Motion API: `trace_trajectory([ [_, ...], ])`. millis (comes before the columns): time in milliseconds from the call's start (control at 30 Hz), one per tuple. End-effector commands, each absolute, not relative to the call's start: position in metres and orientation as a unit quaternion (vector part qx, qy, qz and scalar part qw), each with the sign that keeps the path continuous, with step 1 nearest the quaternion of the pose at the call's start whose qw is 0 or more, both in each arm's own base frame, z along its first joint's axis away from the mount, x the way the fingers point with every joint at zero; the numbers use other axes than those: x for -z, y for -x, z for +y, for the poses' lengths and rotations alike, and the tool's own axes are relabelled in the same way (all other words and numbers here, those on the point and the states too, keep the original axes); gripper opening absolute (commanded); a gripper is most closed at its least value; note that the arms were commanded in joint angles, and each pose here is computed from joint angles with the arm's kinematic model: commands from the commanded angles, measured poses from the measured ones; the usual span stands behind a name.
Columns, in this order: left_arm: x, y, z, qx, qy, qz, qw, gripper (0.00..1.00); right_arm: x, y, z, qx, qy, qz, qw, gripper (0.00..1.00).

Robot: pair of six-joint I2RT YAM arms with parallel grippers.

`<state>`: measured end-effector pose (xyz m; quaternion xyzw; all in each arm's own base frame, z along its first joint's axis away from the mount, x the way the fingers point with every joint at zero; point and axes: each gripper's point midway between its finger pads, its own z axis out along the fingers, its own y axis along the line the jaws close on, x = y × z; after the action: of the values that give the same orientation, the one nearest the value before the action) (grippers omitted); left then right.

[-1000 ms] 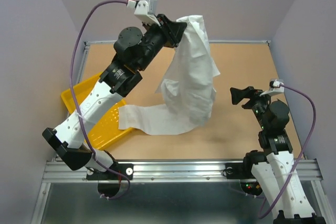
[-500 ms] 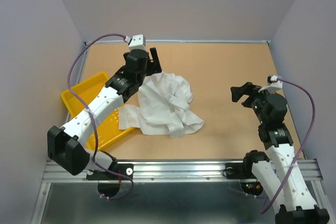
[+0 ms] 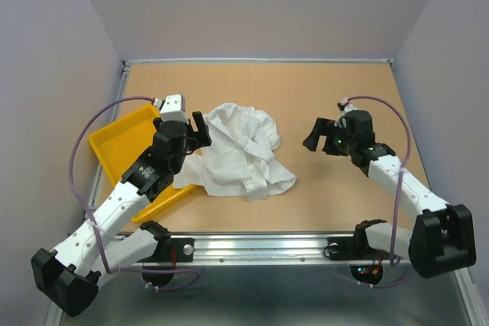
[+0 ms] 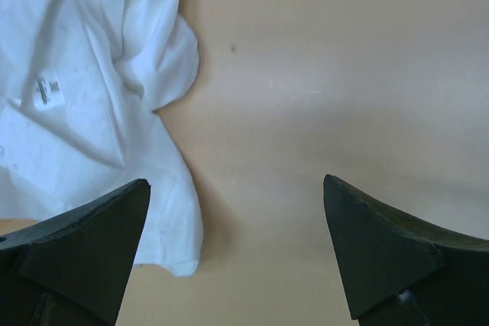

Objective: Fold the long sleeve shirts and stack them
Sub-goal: Flatten the shirt out

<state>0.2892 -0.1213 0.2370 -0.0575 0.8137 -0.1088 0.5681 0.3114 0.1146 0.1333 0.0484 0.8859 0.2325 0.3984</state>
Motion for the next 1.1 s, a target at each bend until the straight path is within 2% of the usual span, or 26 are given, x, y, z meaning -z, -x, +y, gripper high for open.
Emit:
trace_trajectory([
  [0, -0.214, -0.282, -0.106, 0.074, 0.045, 0.820, 0.566, 0.86, -0.143, -0.311, 0.161, -0.243, 0.011, 0.891, 0.384, 1.00],
  [233, -0.216, -0.274, -0.097, 0.097, 0.069, 0.793, 0.598, 0.89, -0.125, -0.308, 0.201, -0.229, 0.042, 0.903, 0.360, 1.00],
  [367, -0.210, -0.273, -0.099, 0.100, 0.066, 0.797, 0.592, 0.89, -0.141, -0.309, 0.244, -0.243, 0.081, 0.890, 0.376, 1.00],
  [567, -0.194, -0.281, -0.099, 0.087, 0.064, 0.819, 0.563, 0.89, -0.137, -0.297, 0.317, -0.266, 0.140, 0.880, 0.367, 1.00],
  [767, -0.190, -0.284, -0.096, 0.081, 0.066, 0.824, 0.557, 0.89, -0.100, -0.312, 0.334, -0.235, 0.134, 0.897, 0.349, 1.00],
  [833, -0.189, -0.284, -0.096, 0.080, 0.067, 0.824, 0.557, 0.89, -0.087, -0.322, 0.329, -0.205, 0.123, 0.903, 0.356, 0.97],
  [900, -0.190, -0.284, -0.095, 0.081, 0.069, 0.823, 0.558, 0.89, -0.079, -0.332, 0.318, -0.168, 0.108, 0.907, 0.372, 0.91],
  [1000, -0.189, -0.284, -0.095, 0.082, 0.069, 0.822, 0.559, 0.89, -0.080, -0.347, 0.301, -0.118, 0.085, 0.904, 0.402, 0.64],
  [1033, -0.190, -0.284, -0.094, 0.081, 0.069, 0.822, 0.559, 0.89, -0.081, -0.350, 0.295, -0.103, 0.079, 0.902, 0.411, 0.43],
  [1067, -0.190, -0.284, -0.094, 0.080, 0.071, 0.822, 0.560, 0.89, -0.085, -0.356, 0.284, -0.076, 0.067, 0.898, 0.429, 0.33],
])
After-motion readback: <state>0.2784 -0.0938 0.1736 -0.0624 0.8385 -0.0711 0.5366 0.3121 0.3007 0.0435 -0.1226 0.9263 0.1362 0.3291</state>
